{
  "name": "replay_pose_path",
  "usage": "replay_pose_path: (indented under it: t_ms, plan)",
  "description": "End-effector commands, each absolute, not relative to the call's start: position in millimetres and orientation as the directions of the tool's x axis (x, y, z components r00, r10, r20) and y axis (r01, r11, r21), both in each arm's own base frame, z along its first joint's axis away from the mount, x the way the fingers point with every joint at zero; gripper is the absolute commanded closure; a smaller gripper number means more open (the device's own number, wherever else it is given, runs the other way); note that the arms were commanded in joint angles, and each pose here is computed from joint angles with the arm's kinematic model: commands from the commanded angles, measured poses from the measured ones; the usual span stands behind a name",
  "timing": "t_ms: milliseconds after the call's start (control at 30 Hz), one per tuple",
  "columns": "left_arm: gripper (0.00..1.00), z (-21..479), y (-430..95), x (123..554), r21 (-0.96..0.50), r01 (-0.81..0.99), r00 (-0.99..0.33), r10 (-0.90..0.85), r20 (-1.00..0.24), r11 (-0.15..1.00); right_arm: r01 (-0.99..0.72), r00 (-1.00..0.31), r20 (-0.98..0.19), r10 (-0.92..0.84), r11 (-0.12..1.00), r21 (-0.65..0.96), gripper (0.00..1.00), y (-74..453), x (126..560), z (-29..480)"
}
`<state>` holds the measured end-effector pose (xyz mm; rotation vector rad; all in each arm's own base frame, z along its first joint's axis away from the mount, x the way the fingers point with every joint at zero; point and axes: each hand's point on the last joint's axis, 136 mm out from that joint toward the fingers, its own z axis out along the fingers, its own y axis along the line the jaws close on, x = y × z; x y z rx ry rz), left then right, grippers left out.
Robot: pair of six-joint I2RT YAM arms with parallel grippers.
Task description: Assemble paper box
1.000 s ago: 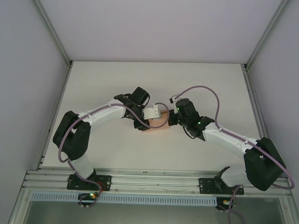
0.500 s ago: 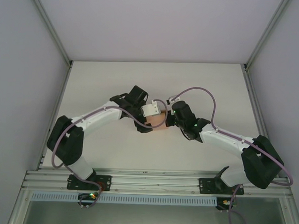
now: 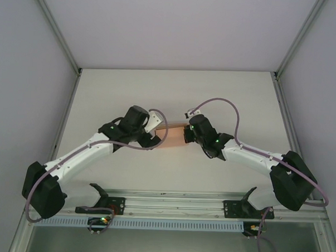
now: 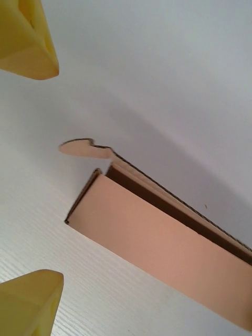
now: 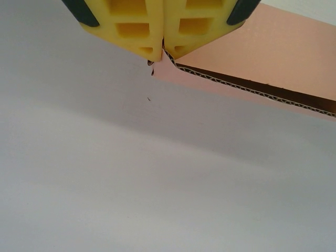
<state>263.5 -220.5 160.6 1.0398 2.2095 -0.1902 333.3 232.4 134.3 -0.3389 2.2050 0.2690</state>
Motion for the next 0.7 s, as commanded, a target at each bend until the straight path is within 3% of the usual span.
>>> replay_pose_path:
  t_ms: [0, 100, 267, 667]
  plan:
    - [0.14, 159.4, -208.1, 273.2, 0.106, 0.644, -0.532, 0.543, -0.649, 0.758, -0.362, -0.698, -0.670, -0.253, 0.932, 0.024, 1.00, 222.8, 304.1, 93.6]
    - [0.24, 160.8, -211.7, 282.3, 0.054, 0.645, -0.552, 0.513, -0.657, 0.763, -0.371, -0.696, -0.667, -0.266, 0.928, 0.018, 1.00, 224.0, 302.9, 93.7]
    - [0.55, 157.1, -221.7, 286.8, -0.008, 0.684, -0.561, 0.518, -0.645, 0.730, -0.369, -0.700, -0.662, -0.267, 0.929, 0.015, 1.00, 224.3, 302.9, 92.9]
    - [0.69, 149.3, -226.7, 294.3, 0.005, 0.695, -0.550, 0.537, -0.639, 0.719, -0.381, -0.698, -0.663, -0.270, 0.924, 0.025, 1.00, 228.9, 303.0, 96.8]
